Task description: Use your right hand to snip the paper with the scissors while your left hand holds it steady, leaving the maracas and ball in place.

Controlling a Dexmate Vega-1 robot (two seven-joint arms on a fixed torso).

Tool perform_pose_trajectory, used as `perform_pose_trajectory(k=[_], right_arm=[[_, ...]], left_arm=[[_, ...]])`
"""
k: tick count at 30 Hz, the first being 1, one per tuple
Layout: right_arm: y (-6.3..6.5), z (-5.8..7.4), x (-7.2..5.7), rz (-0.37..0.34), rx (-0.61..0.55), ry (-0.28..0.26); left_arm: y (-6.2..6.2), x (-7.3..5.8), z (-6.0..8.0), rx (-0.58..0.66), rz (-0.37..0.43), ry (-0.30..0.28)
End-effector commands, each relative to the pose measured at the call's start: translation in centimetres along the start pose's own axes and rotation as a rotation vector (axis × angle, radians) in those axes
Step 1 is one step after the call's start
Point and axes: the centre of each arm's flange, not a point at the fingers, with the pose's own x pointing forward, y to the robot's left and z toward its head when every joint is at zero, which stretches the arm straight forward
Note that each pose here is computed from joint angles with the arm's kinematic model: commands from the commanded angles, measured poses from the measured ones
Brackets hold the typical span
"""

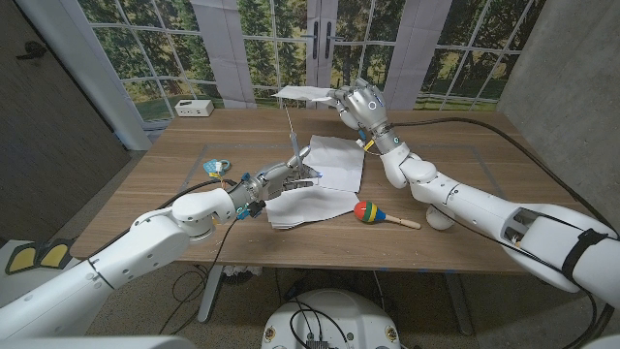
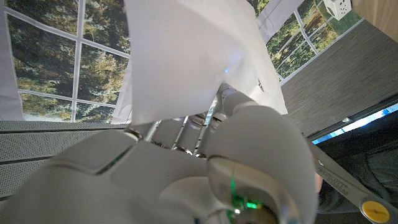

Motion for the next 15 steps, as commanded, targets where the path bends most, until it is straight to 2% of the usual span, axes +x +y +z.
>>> perform_pose_trajectory(k=[1,6,15], right_arm=[[0.0,-1.7,-1.0,-0.015,-0.032,-0.049],[-0.1,-2.2,-1.5,-0.014,-0.052,-0.088],[-0.6,-3.0,-2.3,-0.023,-0.070,-0.101]], left_arm=[[0.0,-0.4,-0.4,-0.009,-0.007,0.026],[0.2,-0.6,-0.4,-0.016,-0.002,0.034],[0.3,-0.5,-0.4,-0.030,-0.014,0.050]])
